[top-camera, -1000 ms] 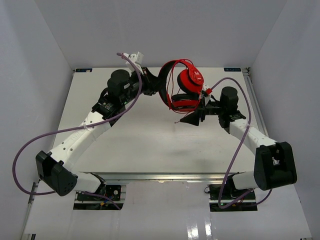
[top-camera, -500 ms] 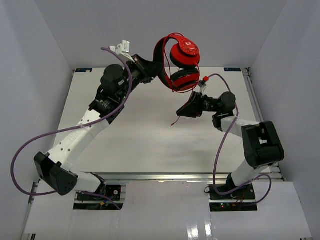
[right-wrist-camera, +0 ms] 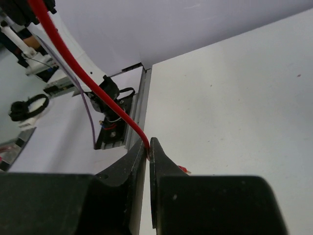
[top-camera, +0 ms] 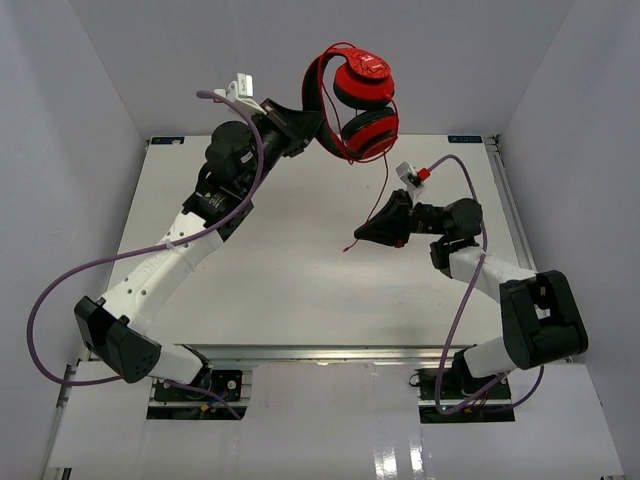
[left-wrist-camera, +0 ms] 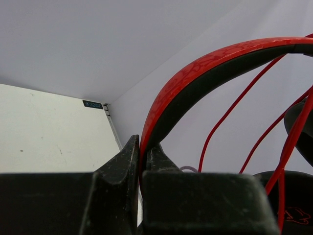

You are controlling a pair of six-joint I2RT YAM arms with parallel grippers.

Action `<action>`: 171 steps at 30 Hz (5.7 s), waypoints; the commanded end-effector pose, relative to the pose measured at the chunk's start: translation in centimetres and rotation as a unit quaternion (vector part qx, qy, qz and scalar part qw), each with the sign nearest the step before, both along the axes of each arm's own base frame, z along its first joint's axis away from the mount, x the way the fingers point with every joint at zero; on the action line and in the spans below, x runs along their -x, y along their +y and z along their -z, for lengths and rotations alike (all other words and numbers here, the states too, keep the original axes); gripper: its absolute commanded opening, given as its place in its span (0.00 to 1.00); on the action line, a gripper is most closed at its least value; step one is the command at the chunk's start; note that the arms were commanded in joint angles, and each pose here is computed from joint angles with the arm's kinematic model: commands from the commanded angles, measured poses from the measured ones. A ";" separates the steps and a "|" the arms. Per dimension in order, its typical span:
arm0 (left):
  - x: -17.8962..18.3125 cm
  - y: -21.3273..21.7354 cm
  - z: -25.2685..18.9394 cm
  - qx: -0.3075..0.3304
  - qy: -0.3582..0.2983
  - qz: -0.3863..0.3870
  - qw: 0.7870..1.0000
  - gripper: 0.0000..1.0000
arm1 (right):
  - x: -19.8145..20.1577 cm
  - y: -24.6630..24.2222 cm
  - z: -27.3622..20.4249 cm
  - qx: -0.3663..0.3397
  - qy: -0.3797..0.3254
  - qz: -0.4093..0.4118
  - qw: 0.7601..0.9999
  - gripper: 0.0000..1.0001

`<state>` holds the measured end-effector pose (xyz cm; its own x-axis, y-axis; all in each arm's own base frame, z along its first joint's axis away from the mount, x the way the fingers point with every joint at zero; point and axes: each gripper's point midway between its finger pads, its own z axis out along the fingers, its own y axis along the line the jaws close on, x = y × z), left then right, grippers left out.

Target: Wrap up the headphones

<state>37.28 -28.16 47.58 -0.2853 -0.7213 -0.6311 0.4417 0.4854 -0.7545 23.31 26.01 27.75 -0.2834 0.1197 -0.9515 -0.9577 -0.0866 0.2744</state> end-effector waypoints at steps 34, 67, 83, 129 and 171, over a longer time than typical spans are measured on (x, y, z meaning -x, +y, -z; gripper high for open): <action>-1.4 -0.1 28.0 -0.191 0.241 -0.081 0.948 0.00 | -1.4 4.3 5.7 0.216 0.026 0.106 0.970 0.08; 2.5 -1.0 41.4 -0.358 0.412 -0.025 0.838 0.00 | -8.4 5.6 11.3 0.105 0.305 0.241 0.915 0.14; 3.3 -1.1 42.5 -0.353 0.430 -0.013 0.831 0.00 | -11.3 4.6 10.9 0.085 0.308 0.301 0.899 0.22; 3.8 -0.1 44.2 -0.373 0.438 -0.008 0.818 0.00 | 4.5 7.4 24.5 0.444 -0.312 -0.082 0.836 0.35; 4.6 0.0 44.0 -0.358 0.449 0.002 0.819 0.00 | -10.8 -3.1 13.5 0.271 -0.061 0.338 0.899 0.08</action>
